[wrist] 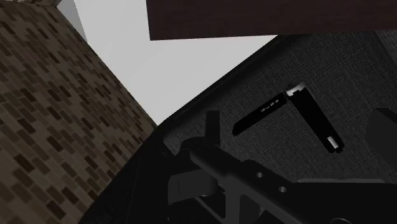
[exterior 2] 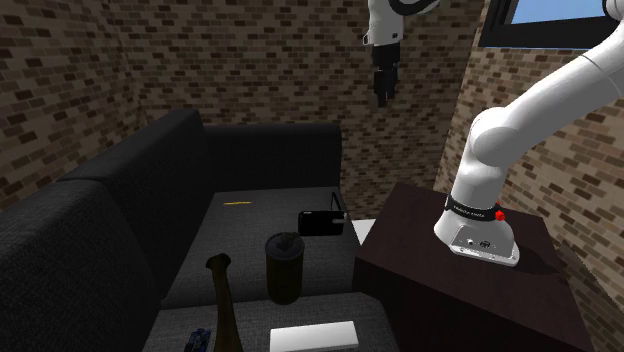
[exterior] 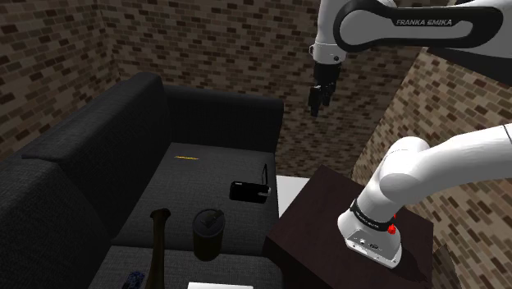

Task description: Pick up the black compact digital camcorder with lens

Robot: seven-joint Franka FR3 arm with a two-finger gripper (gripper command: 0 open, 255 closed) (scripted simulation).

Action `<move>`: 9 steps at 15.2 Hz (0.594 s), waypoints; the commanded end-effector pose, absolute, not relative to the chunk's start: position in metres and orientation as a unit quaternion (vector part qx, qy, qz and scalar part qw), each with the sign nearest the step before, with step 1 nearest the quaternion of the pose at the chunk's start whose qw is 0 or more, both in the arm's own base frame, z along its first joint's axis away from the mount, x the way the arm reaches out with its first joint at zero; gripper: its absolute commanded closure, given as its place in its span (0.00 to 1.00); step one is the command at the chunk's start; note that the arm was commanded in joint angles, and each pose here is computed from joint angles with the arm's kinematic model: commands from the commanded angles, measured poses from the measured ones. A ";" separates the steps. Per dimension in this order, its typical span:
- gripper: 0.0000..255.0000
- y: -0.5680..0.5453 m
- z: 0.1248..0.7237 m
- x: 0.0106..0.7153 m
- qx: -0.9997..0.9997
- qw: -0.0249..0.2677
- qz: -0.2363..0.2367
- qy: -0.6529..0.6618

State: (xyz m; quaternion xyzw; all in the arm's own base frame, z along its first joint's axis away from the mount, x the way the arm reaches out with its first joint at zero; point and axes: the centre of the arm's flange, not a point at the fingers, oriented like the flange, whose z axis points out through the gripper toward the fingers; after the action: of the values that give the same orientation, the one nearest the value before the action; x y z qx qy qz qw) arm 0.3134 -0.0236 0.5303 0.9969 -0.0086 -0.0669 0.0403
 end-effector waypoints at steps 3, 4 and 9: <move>0.00 -0.019 0.507 0.322 0.997 0.038 -0.063 0.010; 0.00 -0.017 0.495 0.327 0.997 0.036 -0.061 0.020; 0.00 -0.002 0.437 0.349 0.996 0.030 -0.052 0.067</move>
State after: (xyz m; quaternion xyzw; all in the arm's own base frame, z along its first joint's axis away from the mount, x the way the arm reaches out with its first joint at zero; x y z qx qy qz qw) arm 0.3448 -0.0041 0.4495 0.9964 0.0574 -0.0549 0.0311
